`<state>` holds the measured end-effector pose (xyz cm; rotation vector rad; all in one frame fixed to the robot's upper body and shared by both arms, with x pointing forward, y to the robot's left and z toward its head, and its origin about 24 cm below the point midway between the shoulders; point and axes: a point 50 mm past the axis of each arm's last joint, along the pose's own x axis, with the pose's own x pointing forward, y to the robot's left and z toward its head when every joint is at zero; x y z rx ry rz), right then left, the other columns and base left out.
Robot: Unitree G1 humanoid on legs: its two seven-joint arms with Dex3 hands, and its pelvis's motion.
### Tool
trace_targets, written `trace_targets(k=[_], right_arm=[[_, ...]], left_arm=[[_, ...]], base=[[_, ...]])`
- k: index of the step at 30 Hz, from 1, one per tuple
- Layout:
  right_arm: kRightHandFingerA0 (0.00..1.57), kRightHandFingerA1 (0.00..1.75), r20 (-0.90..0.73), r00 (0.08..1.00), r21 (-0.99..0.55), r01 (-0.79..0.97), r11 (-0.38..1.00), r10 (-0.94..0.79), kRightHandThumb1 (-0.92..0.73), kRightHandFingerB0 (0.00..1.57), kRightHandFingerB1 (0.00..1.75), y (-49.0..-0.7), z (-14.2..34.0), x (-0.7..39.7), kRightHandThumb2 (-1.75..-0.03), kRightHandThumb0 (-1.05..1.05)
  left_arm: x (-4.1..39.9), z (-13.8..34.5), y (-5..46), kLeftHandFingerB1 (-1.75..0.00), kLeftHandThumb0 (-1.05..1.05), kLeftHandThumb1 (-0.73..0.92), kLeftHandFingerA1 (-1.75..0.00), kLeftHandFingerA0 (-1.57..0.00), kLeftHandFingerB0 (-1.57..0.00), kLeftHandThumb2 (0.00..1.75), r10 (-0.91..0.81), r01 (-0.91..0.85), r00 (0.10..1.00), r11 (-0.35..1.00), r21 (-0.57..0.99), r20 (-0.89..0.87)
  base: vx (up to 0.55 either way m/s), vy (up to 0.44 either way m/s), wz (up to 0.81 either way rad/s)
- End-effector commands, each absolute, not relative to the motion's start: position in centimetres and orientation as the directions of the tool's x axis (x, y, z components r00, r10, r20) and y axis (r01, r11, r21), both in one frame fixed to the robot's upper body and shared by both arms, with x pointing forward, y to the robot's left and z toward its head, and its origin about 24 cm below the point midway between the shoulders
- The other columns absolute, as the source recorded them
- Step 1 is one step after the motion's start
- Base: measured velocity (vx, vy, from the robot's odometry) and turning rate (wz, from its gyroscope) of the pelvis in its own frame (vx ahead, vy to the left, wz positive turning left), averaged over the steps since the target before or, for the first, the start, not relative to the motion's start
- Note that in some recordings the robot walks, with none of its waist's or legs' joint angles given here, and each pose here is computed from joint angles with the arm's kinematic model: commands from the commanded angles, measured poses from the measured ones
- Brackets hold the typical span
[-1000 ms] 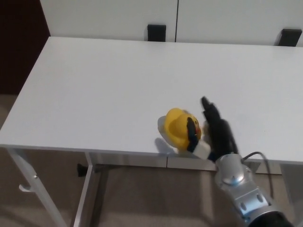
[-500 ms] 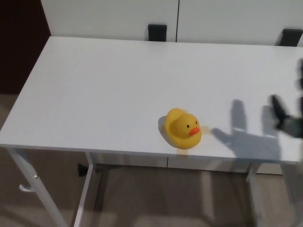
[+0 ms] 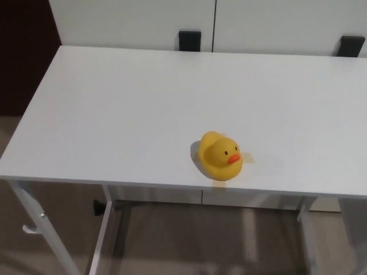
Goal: The robot uses its right hand to push the yellow duck toy to the center of the white desk.
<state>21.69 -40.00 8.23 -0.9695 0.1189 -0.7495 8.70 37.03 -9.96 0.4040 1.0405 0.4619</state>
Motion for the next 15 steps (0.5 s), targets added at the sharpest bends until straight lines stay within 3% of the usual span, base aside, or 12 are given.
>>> trace_targets(k=[1, 2, 3, 4, 5, 6, 8, 9, 11, 12, 15], right_arm=[[0.00, 0.62, 0.158, 0.664, -0.762, 0.553, 0.338, -0.731, -0.66, 0.00, 0.12, -43.7, 6.0, 14.8, -0.84, -0.51], [0.00, 0.62, 0.149, 0.643, -0.772, 0.551, 0.318, -0.751, -0.66, 0.00, 0.12, -44.1, 5.6, 13.8, -0.84, -0.51], [0.66, 1.33, 0.147, 0.631, -0.771, 0.556, 0.312, -0.761, -0.64, 0.03, 0.20, -44.2, 5.1, 13.0, -0.74, -0.25], [0.66, 1.33, 0.146, 0.623, -0.770, 0.559, 0.307, -0.769, -0.64, 0.03, 0.20, -44.3, 4.8, 12.5, -0.74, -0.25], [0.33, 0.81, 0.115, 0.603, -0.774, 0.552, 0.310, -0.789, -0.59, 0.02, 0.50, -44.4, 3.8, 11.1, -0.83, -0.15], [0.60, 0.72, 0.040, 0.580, -0.757, 0.549, 0.354, -0.814, -0.38, 0.33, 0.62, -44.2, 2.0, 8.8, -1.06, -0.03], [0.60, 0.72, -0.010, 0.563, -0.740, 0.551, 0.385, -0.826, -0.38, 0.33, 0.62, -44.0, 1.0, 7.2, -1.06, -0.03], [0.67, 0.74, -0.049, 0.550, -0.728, 0.552, 0.407, -0.834, -0.39, 0.36, 0.62, -43.7, 0.1, 6.2, -1.06, -0.01], [0.67, 0.74, -0.071, 0.544, -0.720, 0.552, 0.420, -0.836, -0.39, 0.36, 0.62, -43.6, -0.4, 5.7, -1.06, -0.01], [1.00, 0.57, -0.119, 0.542, -0.728, 0.522, 0.445, -0.832, -0.45, 0.66, 0.53, -43.4, -1.1, 5.4, -0.96, -0.09], [1.02, 0.55, -0.196, 0.546, -0.730, 0.474, 0.493, -0.814, -0.42, 0.72, 0.53, -43.2, -2.1, 4.7, -1.02, -0.06]], left_arm=[[8.3, -9.2, 38.2, -1.19, 0.35, -0.04, -1.12, -1.50, -1.46, 1.75, 0.579, -0.187, 0.423, 0.808, 0.558, -0.697], [8.2, -9.2, 38.2, -1.19, 0.35, -0.04, -1.12, -1.50, -1.46, 1.75, 0.579, -0.183, 0.422, 0.808, 0.560, -0.697], [8.3, -9.2, 38.2, -1.20, 0.27, -0.05, -1.12, -1.50, -1.41, 1.75, 0.580, -0.186, 0.422, 0.808, 0.559, -0.697], [8.3, -9.2, 38.2, -1.20, 0.27, -0.05, -1.12, -1.50, -1.41, 1.75, 0.580, -0.189, 0.422, 0.808, 0.558, -0.697], [8.3, -9.2, 38.3, -1.27, 0.05, 0.05, -1.30, -1.45, -1.38, 1.04, 0.582, -0.198, 0.422, 0.807, 0.556, -0.695], [8.2, -9.1, 38.3, -1.25, 0.05, 0.06, -1.29, -1.43, -1.36, 1.04, 0.586, -0.205, 0.422, 0.805, 0.556, -0.692], [8.2, -9.0, 38.4, -1.25, 0.05, 0.06, -1.29, -1.43, -1.36, 1.04, 0.588, -0.210, 0.421, 0.804, 0.557, -0.690], [8.2, -9.0, 38.5, -1.22, 0.21, -0.18, -1.14, -1.48, -1.36, 1.75, 0.591, -0.218, 0.420, 0.803, 0.555, -0.689], [8.1, -9.0, 38.5, -1.22, 0.21, -0.18, -1.14, -1.48, -1.36, 1.75, 0.592, -0.225, 0.418, 0.802, 0.553, -0.689], [8.1, -8.9, 38.7, -1.24, 0.06, 0.05, -1.28, -1.41, -1.35, 1.03, 0.592, -0.224, 0.418, 0.802, 0.553, -0.689], [8.1, -8.8, 38.8, -1.23, 0.07, 0.05, -1.27, -1.41, -1.34, 1.03, 0.593, -0.223, 0.417, 0.802, 0.555, -0.689]], base=[[0.00, 0.000, 0.00], [0.00, 0.000, 0.00], [0.00, 0.000, 0.00], [0.00, 0.000, 0.00], [0.00, 0.000, 0.00], [0.00, 0.000, 0.00], [0.00, 0.000, 0.00], [0.00, 0.000, 0.00], [0.00, 0.000, 0.00], [0.00, 0.000, 0.00], [0.00, 0.000, 0.00]])
